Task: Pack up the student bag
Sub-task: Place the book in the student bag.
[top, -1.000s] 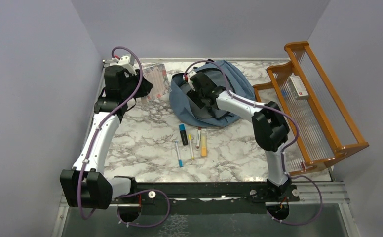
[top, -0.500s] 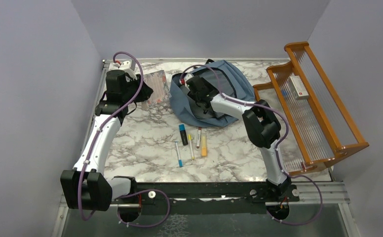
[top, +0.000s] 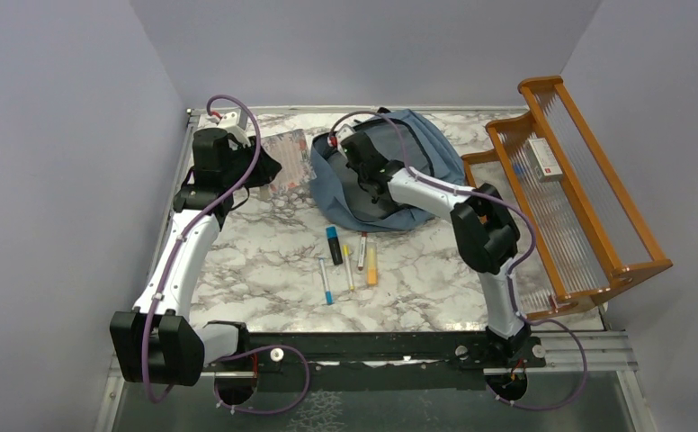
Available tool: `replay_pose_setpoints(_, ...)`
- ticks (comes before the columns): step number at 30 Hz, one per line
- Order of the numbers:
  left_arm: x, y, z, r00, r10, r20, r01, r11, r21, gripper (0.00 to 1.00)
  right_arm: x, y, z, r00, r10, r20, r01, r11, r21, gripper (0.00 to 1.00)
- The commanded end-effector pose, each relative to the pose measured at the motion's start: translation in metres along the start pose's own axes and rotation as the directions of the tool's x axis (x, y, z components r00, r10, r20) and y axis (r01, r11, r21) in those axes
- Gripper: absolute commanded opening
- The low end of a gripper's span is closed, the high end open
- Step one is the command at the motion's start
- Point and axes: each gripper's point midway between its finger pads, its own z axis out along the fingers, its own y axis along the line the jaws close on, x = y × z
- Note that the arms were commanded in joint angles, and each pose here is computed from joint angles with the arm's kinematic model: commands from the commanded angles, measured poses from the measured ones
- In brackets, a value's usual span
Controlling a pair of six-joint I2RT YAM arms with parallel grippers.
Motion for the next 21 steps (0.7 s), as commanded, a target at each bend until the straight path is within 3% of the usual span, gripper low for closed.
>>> replay_pose_setpoints(1, -0.03, -0.027, -0.004, 0.995, -0.015, 0.097, 0.004, 0.993, 0.119, 0.0, -0.034, -0.049, -0.027, 0.981, 0.154, 0.122, -0.159, 0.987, 0.032, 0.01)
replay_pose_setpoints(13, -0.038, -0.066, 0.006, 0.972, -0.234, 0.013, 0.217, 0.923, 0.318, 0.0, -0.05, -0.077, -0.026, 0.9, 0.402, 0.165, -0.383, 0.914, -0.137, 0.01)
replay_pose_setpoints(21, -0.03, -0.085, 0.029, 0.955, -0.293, -0.036, 0.288, 0.899, 0.33, 0.0, -0.063, -0.091, -0.03, 0.859, 0.466, 0.209, -0.436, 0.883, -0.175, 0.01)
